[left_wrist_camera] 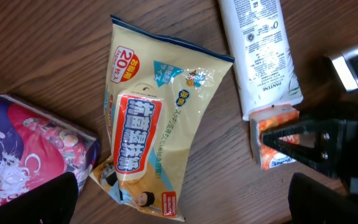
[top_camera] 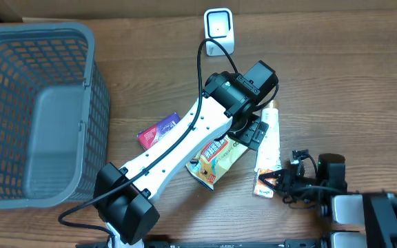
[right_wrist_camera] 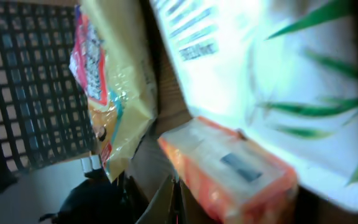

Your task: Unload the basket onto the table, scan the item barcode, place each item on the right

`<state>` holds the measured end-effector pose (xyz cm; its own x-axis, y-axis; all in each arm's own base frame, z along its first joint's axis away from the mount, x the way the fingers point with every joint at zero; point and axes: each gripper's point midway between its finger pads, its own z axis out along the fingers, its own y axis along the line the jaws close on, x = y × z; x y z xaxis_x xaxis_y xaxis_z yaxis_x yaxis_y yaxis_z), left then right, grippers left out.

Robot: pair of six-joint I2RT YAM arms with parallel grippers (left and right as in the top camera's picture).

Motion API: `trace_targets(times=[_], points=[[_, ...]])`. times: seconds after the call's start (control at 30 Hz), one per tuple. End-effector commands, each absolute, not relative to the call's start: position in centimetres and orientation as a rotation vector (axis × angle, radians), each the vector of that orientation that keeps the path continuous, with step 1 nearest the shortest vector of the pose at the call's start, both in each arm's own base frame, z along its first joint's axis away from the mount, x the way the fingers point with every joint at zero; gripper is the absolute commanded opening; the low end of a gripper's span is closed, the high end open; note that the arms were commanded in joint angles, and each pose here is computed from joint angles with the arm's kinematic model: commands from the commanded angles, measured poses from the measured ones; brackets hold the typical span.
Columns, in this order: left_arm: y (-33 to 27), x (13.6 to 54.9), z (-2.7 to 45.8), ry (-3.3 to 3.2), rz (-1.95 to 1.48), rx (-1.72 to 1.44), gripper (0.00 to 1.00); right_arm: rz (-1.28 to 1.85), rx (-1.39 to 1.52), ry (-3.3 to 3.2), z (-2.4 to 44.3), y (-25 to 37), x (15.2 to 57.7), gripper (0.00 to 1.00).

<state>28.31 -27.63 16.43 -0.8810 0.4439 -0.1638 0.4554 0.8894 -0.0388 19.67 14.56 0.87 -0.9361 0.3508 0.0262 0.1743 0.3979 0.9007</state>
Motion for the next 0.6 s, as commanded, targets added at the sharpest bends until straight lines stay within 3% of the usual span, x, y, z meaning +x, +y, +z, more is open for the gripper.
trace_targets(times=[0.0, 0.5, 0.57], points=[[-27.6, 28.7, 17.2, 2.884, -0.113, 0.678, 1.0, 1.573, 0.524, 2.483, 0.5, 14.2, 20.6, 0.04], [-27.1, 29.6, 17.3, 2.862, -0.057, 0.586, 1.0, 1.811, -0.027, 2.137, 10.1, 16.2, 20.8, 0.04], [-27.4, 30.0, 17.5, 2.847, -0.068, 0.581, 1.0, 1.79, -0.079, 2.1, 11.2, 16.2, 20.8, 0.19]])
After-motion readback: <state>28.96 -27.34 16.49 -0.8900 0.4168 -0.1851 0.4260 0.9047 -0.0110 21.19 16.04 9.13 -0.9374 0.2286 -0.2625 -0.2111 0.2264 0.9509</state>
